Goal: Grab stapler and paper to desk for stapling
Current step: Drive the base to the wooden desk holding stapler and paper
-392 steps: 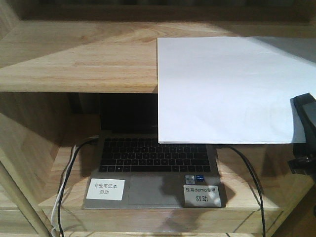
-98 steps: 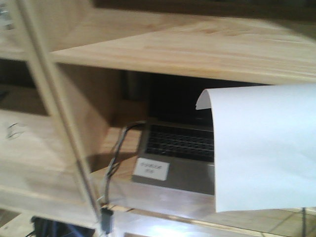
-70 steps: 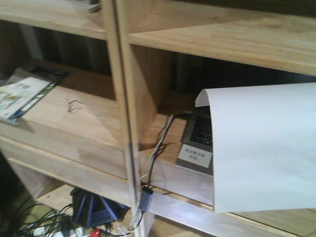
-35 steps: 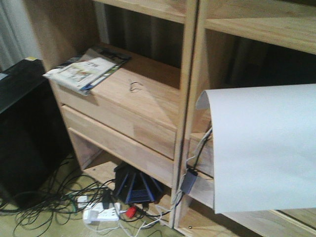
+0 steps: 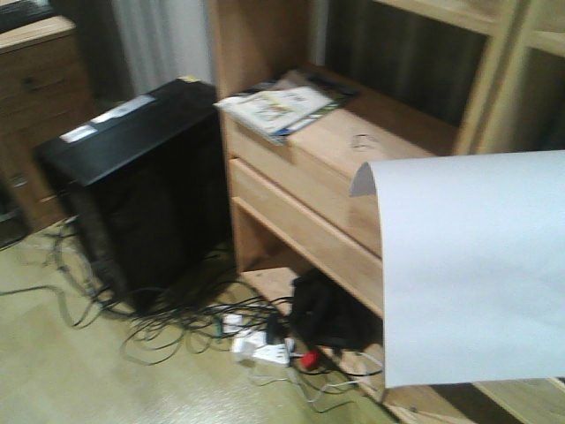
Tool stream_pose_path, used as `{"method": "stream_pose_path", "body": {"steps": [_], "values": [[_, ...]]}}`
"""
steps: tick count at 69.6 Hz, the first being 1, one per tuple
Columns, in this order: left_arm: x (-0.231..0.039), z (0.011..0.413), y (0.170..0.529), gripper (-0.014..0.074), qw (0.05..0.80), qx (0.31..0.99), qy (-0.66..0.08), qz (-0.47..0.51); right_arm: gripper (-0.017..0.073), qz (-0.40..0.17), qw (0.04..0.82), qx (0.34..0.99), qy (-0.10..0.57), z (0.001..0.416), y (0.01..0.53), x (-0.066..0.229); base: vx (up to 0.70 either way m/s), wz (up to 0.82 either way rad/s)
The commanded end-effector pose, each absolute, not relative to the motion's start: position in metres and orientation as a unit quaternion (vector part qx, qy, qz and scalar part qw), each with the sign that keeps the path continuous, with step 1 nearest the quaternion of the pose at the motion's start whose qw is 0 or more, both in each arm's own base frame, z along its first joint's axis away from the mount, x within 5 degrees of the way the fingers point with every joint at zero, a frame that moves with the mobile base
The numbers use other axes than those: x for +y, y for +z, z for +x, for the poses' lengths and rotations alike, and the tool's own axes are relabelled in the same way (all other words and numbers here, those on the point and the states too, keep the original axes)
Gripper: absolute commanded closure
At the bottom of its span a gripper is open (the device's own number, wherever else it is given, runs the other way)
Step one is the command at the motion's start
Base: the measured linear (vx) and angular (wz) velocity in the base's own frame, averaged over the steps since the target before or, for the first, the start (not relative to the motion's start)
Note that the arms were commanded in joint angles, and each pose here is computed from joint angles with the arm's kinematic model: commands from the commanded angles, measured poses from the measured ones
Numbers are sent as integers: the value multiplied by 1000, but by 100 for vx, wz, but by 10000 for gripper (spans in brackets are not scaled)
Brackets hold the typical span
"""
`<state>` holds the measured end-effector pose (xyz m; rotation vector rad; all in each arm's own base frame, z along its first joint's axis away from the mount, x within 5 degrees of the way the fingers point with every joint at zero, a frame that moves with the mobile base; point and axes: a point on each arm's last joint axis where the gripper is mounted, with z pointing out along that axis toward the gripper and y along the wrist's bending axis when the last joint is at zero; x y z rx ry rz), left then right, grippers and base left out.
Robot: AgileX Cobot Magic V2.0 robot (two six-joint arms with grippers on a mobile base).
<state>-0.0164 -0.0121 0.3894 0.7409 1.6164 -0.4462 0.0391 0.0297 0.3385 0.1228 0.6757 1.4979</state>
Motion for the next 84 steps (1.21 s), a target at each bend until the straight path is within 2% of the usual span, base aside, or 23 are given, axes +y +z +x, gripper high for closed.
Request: {"method": "stream_pose_path", "body": {"steps": [1,57,84], "values": [[-13,-15,407,600,652,665,-210,299,565,41,686,280,671,36,347,29,-10,56],[-13,-15,407,600,652,665,-210,299,565,42,686,280,671,36,347,29,-5,64],[-13,-15,407,600,651,665,-210,299,565,42,686,280,671,36,347,29,4,42]]}}
